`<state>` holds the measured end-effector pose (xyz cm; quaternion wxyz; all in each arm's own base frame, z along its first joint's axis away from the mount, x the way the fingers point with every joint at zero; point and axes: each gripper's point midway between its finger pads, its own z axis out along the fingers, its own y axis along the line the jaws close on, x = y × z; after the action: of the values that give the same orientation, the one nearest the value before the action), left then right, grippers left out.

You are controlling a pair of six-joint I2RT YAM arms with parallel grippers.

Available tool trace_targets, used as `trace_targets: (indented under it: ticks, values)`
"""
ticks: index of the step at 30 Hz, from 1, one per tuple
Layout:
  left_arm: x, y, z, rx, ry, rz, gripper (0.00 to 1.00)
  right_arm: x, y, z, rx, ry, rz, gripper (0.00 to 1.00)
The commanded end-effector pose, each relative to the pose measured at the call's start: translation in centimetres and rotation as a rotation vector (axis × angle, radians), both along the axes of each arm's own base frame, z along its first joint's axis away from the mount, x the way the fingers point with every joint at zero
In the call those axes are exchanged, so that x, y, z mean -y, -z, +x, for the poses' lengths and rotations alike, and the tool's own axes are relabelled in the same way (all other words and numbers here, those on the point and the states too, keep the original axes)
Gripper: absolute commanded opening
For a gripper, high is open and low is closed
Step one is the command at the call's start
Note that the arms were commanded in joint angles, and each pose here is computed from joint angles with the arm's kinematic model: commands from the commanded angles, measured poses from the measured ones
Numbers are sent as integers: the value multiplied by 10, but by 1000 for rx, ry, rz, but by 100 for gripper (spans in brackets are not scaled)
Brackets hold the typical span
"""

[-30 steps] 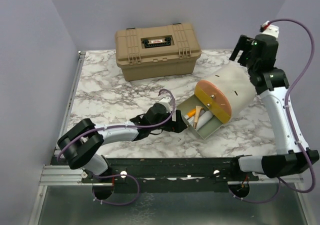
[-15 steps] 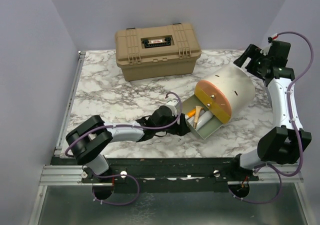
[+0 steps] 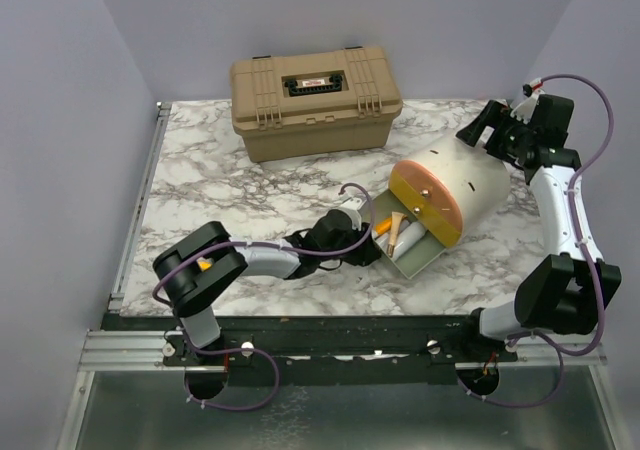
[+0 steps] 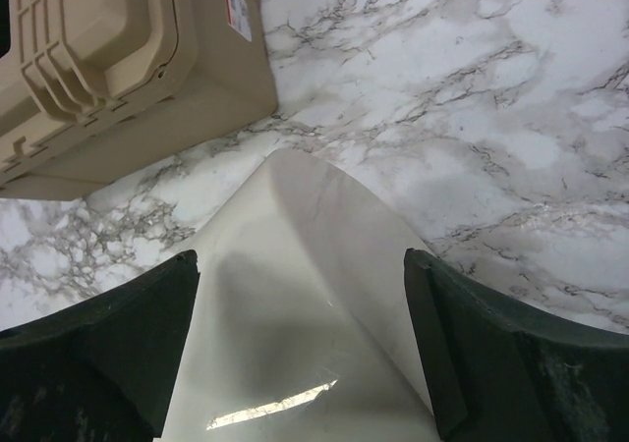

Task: Organize the makeup
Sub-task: Close the drawer in the storage box.

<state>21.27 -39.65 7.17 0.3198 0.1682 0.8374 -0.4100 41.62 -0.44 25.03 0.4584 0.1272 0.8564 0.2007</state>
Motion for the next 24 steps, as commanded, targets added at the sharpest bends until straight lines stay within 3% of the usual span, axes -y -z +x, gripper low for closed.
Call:
trace_targets:
  ticks: [1,10,24]
  values:
    - [22,-15,15,74,4,-66,35,-22,16,-23,-67,-85,59,91]
    - [40,-36,34,130,-34,-153,35,-37,17,-36,-87,-166,104,91]
    - [73,-38,57,140,-18,-166,35,-46,27,-48,-124,-224,130,92]
